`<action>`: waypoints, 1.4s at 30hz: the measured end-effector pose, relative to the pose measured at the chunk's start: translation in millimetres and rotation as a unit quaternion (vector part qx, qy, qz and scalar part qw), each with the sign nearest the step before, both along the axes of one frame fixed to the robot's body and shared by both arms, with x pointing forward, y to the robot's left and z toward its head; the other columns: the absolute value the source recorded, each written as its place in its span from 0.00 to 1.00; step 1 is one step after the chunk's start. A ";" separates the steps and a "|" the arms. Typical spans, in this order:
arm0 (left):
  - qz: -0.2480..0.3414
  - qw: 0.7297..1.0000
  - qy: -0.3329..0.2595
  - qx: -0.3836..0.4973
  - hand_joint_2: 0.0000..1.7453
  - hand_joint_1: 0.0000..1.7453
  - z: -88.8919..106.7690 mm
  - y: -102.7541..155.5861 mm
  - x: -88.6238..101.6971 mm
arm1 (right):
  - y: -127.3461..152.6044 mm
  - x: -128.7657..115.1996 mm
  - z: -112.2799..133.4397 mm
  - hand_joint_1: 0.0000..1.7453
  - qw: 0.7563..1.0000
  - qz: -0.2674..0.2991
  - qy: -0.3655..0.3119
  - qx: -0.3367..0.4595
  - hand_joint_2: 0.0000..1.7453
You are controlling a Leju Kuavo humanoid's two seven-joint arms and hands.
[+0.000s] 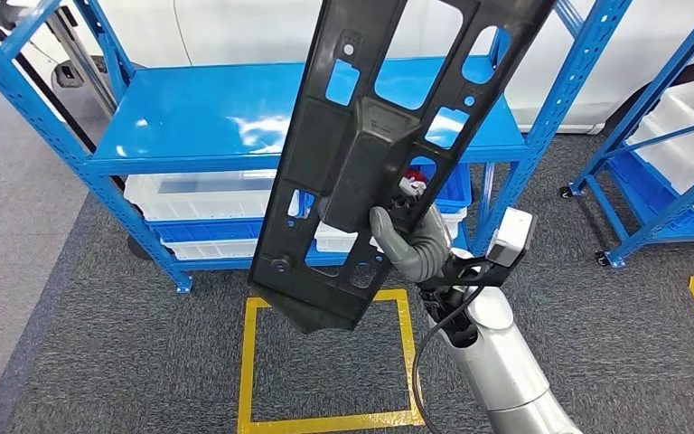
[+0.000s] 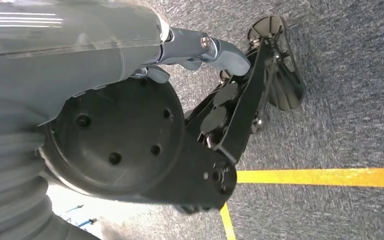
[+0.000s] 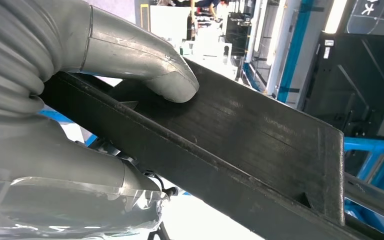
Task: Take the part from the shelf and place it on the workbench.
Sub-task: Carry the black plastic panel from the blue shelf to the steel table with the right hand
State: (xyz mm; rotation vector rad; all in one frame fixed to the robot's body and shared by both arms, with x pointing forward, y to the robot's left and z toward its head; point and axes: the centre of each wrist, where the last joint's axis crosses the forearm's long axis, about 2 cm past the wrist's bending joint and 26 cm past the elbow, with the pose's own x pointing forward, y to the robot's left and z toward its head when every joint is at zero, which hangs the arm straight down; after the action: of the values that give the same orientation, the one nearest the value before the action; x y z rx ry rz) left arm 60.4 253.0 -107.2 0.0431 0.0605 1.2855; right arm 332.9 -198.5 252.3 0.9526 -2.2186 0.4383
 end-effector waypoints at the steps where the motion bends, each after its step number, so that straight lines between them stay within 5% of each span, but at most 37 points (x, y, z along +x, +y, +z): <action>1: 0.000 1.000 -0.001 0.000 1.00 0.00 0.0 0.0 0.1 | 0.1 0.1 0.3 1.00 1.000 0.000 0.000 0.000 1.00; 42: -0.002 1.000 0.004 0.008 1.00 0.00 -0.2 0.7 -1.6 | -3.6 -13.3 -4.2 1.00 0.999 0.000 0.037 0.004 1.00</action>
State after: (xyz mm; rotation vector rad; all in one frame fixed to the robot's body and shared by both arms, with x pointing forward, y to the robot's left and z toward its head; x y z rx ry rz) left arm 58.8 253.8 -107.5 0.0612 0.0571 1.2821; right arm 319.6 -202.0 248.0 0.9586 -2.1552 0.3870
